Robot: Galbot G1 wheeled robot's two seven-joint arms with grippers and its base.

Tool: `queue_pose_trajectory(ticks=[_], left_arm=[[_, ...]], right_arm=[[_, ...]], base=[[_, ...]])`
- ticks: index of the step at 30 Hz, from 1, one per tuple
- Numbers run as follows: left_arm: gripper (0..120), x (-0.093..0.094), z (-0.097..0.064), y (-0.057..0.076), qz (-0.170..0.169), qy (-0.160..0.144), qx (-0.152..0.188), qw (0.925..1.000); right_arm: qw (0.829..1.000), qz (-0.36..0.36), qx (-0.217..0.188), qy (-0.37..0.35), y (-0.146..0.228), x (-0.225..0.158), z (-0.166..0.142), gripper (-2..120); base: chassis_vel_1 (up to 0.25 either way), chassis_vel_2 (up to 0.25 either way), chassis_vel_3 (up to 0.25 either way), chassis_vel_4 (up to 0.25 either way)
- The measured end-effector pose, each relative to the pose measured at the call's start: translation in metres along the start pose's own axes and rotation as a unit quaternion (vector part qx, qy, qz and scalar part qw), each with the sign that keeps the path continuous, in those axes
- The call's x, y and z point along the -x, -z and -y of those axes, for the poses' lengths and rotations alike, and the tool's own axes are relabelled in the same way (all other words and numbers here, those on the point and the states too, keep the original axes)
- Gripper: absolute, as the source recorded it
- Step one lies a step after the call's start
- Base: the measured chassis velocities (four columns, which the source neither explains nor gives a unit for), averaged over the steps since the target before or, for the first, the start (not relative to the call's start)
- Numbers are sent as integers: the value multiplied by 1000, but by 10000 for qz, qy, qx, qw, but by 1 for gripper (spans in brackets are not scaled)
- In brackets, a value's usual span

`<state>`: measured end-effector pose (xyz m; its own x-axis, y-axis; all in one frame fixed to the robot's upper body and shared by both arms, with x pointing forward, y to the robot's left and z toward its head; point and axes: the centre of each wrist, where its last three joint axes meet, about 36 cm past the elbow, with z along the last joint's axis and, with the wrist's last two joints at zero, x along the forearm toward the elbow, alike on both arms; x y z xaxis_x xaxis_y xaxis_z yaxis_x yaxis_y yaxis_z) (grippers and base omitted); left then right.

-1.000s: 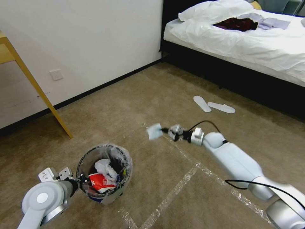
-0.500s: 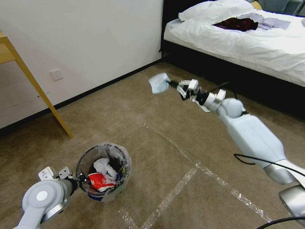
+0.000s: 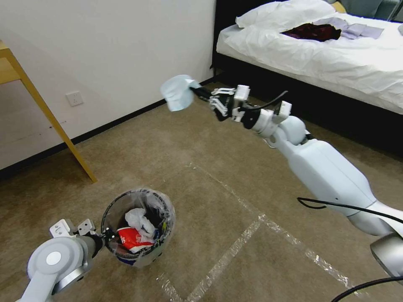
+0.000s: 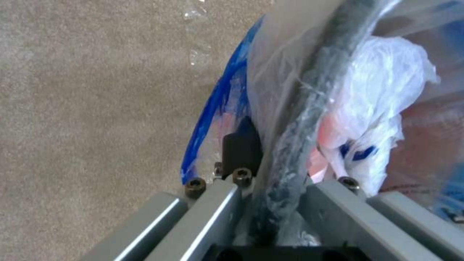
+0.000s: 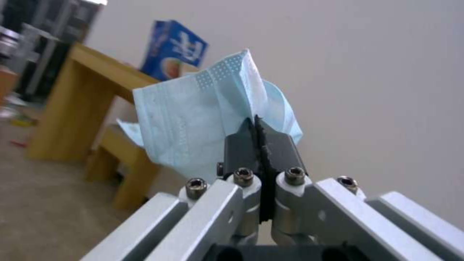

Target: Pick up the trash bin and place the garbage on the floor into it.

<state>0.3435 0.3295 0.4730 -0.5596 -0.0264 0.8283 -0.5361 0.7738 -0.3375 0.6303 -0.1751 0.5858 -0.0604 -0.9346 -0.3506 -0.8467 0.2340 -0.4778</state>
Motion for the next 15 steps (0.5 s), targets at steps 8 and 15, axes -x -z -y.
queue_pose_trajectory(ticks=[8, 15], left_arm=[[0, -2, -3, -1, 11, 51, -19, 10000], [0, -2, -2, 0, 29, 37, -17, 10000]], right_arm=[[9966, 58, 422, 703, -35, 50, -36, 0], [9859, 101, 969, 1362, -67, 65, -56, 0]], base=[[0, 0, 0, 0], [0, 0, 0, 0]])
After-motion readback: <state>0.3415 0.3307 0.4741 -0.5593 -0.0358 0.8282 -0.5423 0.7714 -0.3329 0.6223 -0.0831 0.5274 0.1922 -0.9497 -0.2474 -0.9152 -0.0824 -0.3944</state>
